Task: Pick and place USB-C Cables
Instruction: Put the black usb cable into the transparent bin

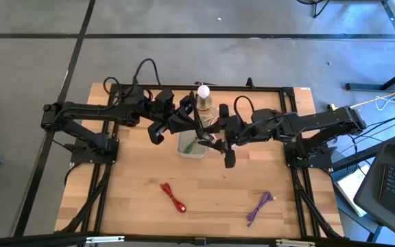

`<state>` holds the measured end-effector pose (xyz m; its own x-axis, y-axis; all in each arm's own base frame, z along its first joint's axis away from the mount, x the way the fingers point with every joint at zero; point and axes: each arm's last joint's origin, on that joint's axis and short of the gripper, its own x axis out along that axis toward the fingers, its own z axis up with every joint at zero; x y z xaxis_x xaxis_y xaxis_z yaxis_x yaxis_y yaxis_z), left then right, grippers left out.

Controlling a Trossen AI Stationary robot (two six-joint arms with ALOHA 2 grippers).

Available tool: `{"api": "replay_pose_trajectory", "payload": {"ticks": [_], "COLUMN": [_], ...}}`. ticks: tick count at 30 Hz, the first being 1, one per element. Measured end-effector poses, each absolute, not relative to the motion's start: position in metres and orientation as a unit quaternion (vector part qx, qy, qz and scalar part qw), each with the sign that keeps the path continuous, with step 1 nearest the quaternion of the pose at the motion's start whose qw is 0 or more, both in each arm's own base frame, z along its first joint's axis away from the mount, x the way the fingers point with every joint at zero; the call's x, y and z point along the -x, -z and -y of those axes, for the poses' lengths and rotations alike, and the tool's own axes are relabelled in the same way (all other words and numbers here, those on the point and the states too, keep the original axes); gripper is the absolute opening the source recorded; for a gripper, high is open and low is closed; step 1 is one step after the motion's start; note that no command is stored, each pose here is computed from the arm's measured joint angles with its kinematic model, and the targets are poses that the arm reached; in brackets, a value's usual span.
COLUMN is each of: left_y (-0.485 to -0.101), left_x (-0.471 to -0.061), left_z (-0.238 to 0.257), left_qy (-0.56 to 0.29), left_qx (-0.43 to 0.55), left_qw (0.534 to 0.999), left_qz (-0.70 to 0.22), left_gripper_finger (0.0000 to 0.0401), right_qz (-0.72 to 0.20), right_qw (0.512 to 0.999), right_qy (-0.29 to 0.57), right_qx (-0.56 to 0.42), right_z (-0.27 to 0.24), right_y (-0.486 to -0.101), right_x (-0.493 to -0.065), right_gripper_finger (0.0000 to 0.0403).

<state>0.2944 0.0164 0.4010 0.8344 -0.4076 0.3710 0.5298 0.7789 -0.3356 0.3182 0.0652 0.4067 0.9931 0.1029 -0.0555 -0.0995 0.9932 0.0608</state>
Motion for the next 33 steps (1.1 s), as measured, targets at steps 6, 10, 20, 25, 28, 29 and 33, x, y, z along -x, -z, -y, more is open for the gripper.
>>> {"api": "replay_pose_trajectory", "payload": {"ticks": [6, 10, 20, 25, 28, 29, 33], "left_y": [-0.401, -0.401, -0.401, -0.4, -0.399, -0.399, -0.398], "left_x": [-0.294, -0.294, -0.294, -0.294, -0.294, -0.295, -0.294], "left_z": [-0.016, -0.016, -0.017, -0.017, -0.017, -0.017, -0.019], "left_qy": [0.258, 0.26, 0.26, 0.265, 0.264, 0.262, 0.249], "left_qx": [0.216, 0.217, 0.219, 0.218, 0.229, 0.231, 0.221], "left_qw": [0.931, 0.931, 0.931, 0.93, 0.928, 0.928, 0.935], "left_qz": [0.14, 0.139, 0.136, 0.132, 0.128, 0.128, 0.122], "left_gripper_finger": [0.0015, 0.0015, 0.0056, 0.0122, 0.0163, 0.0174, 0.0206], "right_qz": [-0.019, -0.02, -0.018, -0.018, -0.028, -0.032, -0.061], "right_qw": [0.998, 0.998, 0.999, 0.999, 1.0, 0.999, 0.997], "right_qy": [-0.044, -0.043, -0.045, -0.033, -0.005, 0.006, 0.053], "right_qx": [-0.03, -0.031, -0.02, -0.019, -0.003, -0.001, 0.009], "right_z": [-0.062, -0.061, -0.062, -0.061, -0.059, -0.06, -0.062], "right_y": [-0.404, -0.403, -0.403, -0.403, -0.405, -0.406, -0.413], "right_x": [-0.326, -0.327, -0.327, -0.327, -0.322, -0.318, -0.296], "right_gripper_finger": [0.0145, 0.009, 0.0012, 0.0012, 0.0012, 0.0012, 0.0011]}}
